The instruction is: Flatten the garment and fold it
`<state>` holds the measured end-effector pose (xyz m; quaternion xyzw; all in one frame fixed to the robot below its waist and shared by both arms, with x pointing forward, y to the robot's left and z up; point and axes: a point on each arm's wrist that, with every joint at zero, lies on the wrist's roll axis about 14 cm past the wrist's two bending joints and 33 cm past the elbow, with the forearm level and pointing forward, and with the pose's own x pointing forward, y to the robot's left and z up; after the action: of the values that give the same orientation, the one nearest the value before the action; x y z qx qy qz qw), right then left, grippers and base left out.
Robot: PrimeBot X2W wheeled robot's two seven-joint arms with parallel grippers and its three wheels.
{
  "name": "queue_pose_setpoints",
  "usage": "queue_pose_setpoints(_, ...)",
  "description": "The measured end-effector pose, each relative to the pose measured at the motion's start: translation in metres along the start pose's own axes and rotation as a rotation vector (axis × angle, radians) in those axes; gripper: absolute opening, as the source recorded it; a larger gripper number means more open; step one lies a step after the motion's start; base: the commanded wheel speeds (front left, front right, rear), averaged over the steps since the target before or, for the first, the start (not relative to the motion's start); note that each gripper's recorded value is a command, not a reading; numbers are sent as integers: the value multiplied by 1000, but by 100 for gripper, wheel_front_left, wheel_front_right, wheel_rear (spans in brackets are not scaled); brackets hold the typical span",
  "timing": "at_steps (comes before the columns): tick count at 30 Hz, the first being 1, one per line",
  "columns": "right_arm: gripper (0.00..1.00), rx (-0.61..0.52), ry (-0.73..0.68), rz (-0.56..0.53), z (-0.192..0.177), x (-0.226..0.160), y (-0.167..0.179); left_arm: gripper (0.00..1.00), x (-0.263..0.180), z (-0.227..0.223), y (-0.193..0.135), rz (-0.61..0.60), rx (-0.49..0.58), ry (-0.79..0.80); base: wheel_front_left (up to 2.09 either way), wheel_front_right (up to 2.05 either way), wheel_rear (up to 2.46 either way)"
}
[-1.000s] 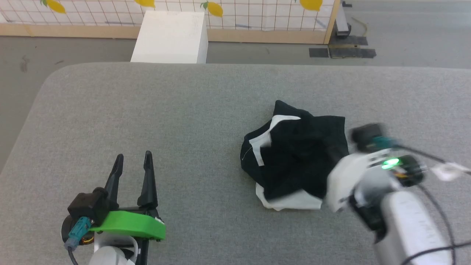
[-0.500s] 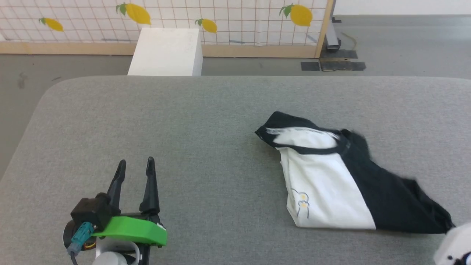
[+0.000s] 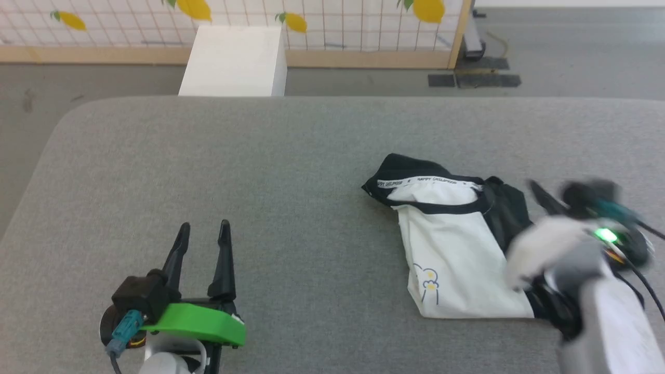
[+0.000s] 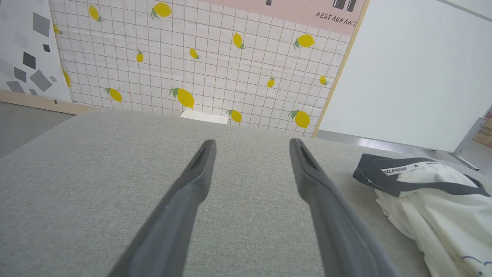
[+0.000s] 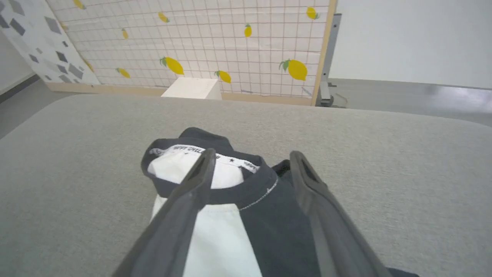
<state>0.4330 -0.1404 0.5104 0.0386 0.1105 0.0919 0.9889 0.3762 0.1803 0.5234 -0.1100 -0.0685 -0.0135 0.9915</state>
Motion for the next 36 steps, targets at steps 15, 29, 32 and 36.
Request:
queue_pose_setpoints(15,100,-113,540,-9,-67,63,4,100,9,-7,15,41,7,20,0,0,0)
queue_pose_setpoints(29,0,95,523,332,-56,-3,92,100,4,1,18,54,7,-1,0,0,0)
queue_pose_setpoints(32,0,108,658,402,-83,-57,107,100,2,2,15,46,6,-3,0,0,0)
queue_pose_setpoints(36,0,122,876,346,-132,-123,88,100,6,5,10,30,4,-14,0,0,0)
